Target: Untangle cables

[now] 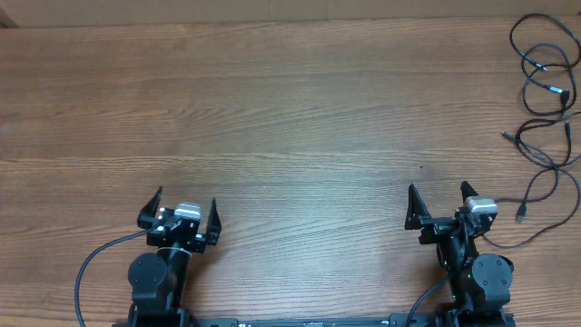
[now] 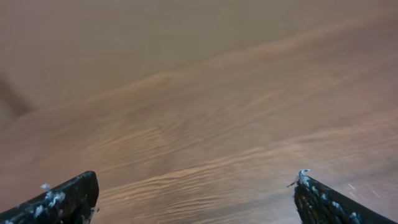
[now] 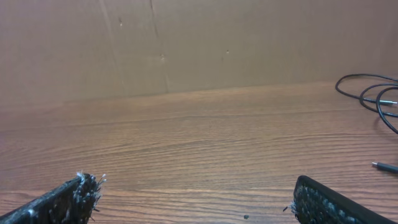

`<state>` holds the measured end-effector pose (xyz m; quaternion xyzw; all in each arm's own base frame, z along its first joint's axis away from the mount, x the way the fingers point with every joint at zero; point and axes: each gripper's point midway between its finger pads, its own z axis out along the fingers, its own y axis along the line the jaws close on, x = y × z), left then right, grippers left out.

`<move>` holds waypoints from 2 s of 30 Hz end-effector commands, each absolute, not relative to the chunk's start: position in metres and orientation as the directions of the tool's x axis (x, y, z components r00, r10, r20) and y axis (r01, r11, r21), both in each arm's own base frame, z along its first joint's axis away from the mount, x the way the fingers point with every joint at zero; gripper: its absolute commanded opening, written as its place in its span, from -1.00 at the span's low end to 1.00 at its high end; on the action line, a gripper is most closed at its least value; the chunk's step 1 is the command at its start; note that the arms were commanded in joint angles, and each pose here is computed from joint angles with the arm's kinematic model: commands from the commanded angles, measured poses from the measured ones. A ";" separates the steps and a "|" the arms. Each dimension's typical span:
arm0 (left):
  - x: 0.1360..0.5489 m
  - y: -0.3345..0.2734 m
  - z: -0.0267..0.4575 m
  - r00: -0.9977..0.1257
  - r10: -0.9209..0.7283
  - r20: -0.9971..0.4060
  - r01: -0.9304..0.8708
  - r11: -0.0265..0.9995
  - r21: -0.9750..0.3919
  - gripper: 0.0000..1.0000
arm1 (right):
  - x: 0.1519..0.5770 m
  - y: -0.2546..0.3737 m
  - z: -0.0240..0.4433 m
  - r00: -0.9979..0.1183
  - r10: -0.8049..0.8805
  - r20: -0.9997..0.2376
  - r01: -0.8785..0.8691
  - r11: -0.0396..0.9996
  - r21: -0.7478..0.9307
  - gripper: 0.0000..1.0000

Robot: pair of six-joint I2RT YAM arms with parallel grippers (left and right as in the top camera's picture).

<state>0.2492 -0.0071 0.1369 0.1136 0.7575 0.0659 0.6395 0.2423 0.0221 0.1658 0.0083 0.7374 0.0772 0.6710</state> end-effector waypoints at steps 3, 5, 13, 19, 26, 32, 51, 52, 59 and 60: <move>0.247 0.027 0.145 -0.133 0.066 -0.989 -0.139 0.987 0.085 1.00 | 0.242 0.023 0.167 -0.089 0.120 -0.989 -0.095 0.987 0.129 1.00; 0.246 0.027 0.146 -0.125 0.040 -0.991 -0.143 0.988 0.058 1.00 | 0.242 0.023 0.167 -0.089 0.120 -0.989 -0.095 0.987 0.129 1.00; 0.244 0.027 0.159 -0.066 0.006 -0.998 -0.152 0.988 0.016 1.00 | 0.242 0.023 0.167 -0.088 0.120 -0.989 -0.095 0.987 0.129 1.00; 0.244 0.026 0.159 -0.077 0.077 -0.994 -0.143 0.986 0.087 1.00 | 0.242 0.023 0.167 -0.089 0.120 -0.989 -0.095 0.987 0.129 1.00; 0.245 0.025 0.159 -0.077 0.077 -0.994 -0.137 0.987 0.087 1.00 | 0.242 0.023 0.167 -0.089 0.120 -0.989 -0.095 0.987 0.129 1.00; 0.245 0.025 0.159 -0.077 0.077 -0.994 -0.137 0.987 0.087 1.00 | 0.242 0.023 0.167 -0.088 0.120 -0.989 -0.095 0.987 0.129 1.00; 0.245 0.025 0.159 -0.077 0.077 -0.994 -0.137 0.987 0.087 1.00 | 0.242 0.023 0.167 -0.088 0.120 -0.989 -0.095 0.987 0.129 1.00; 0.245 0.025 0.159 -0.077 0.077 -0.994 -0.137 0.987 0.087 0.99 | 0.242 0.023 0.167 -0.089 0.120 -0.989 -0.095 0.987 0.129 1.00; 0.245 0.025 0.159 -0.077 0.077 -0.994 -0.137 0.987 0.087 1.00 | 0.242 0.023 0.167 -0.089 0.120 -0.989 -0.095 0.987 0.129 1.00; 0.245 0.025 0.159 -0.077 0.077 -0.994 -0.137 0.987 0.087 1.00 | 0.242 0.023 0.167 -0.089 0.120 -0.989 -0.095 0.987 0.129 1.00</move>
